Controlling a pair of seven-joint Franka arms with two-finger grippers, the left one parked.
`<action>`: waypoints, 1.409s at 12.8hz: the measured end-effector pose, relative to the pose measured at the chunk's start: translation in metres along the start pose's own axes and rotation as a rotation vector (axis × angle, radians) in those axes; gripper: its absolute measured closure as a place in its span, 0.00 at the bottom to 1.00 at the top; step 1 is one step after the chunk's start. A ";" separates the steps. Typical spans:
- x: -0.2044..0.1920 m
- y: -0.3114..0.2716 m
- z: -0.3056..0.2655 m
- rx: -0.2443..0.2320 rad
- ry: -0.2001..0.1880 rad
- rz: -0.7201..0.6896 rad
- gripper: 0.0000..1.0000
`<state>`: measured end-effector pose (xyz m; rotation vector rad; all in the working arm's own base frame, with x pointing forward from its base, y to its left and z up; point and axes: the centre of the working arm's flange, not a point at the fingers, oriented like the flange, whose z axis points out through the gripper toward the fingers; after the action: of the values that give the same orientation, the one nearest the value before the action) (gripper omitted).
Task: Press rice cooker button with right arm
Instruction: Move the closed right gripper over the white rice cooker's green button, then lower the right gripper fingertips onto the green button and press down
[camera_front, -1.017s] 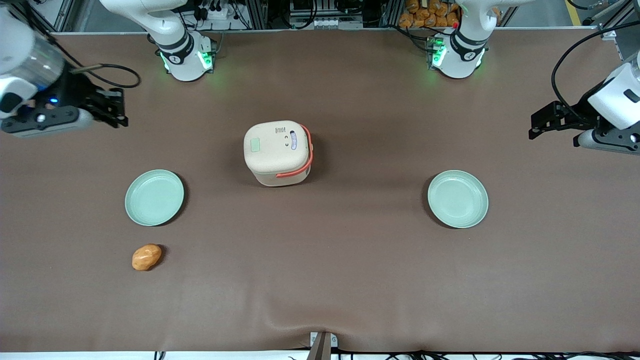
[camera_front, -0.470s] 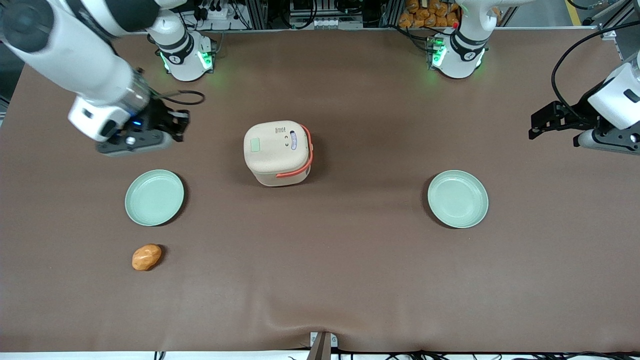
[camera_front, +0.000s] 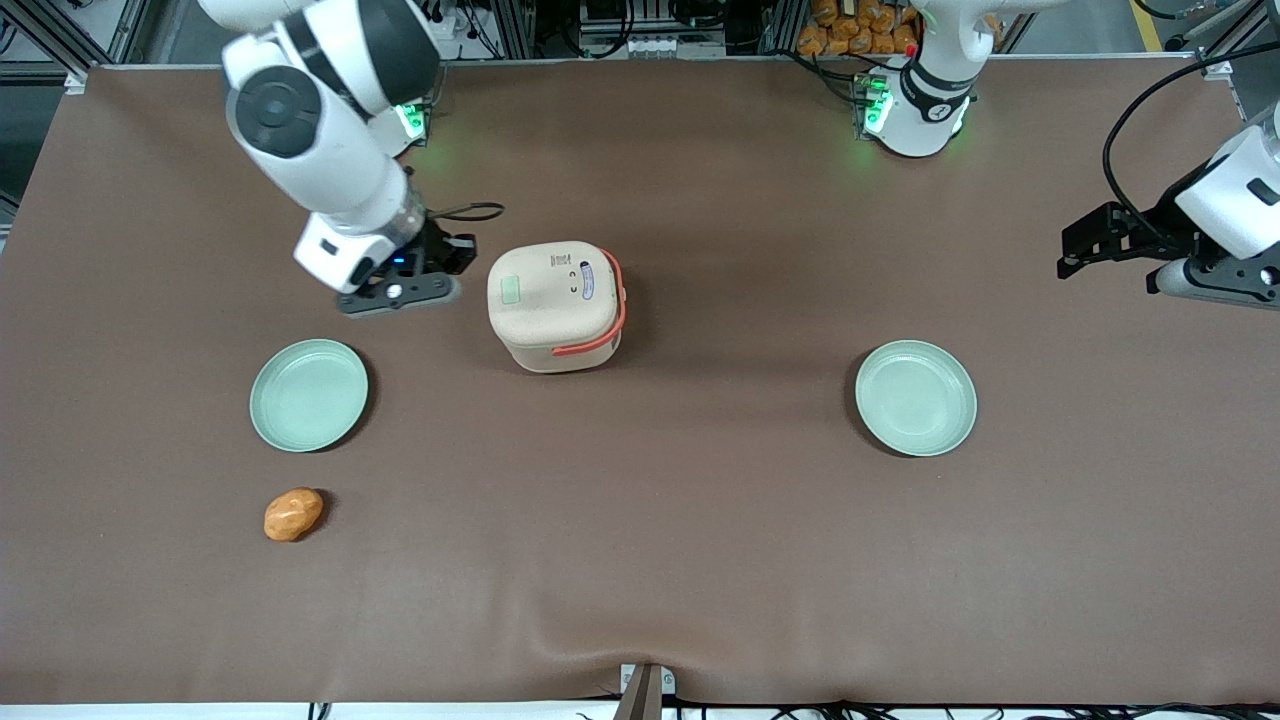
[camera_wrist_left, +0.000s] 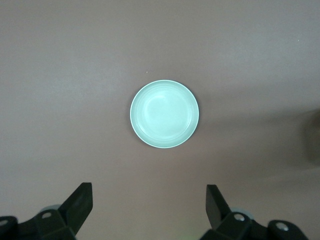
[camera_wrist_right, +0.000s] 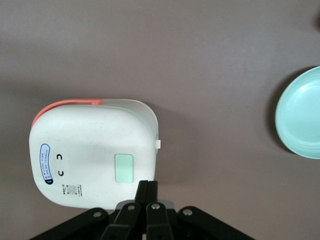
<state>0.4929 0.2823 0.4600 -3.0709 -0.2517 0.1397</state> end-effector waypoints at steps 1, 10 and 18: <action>-0.003 -0.007 0.012 0.000 0.007 -0.006 0.99; -0.014 -0.035 0.069 -0.034 0.055 -0.060 0.99; -0.019 -0.040 0.093 -0.050 0.038 -0.023 0.99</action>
<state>0.4589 0.3228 0.3715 -3.1156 -0.2923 0.0746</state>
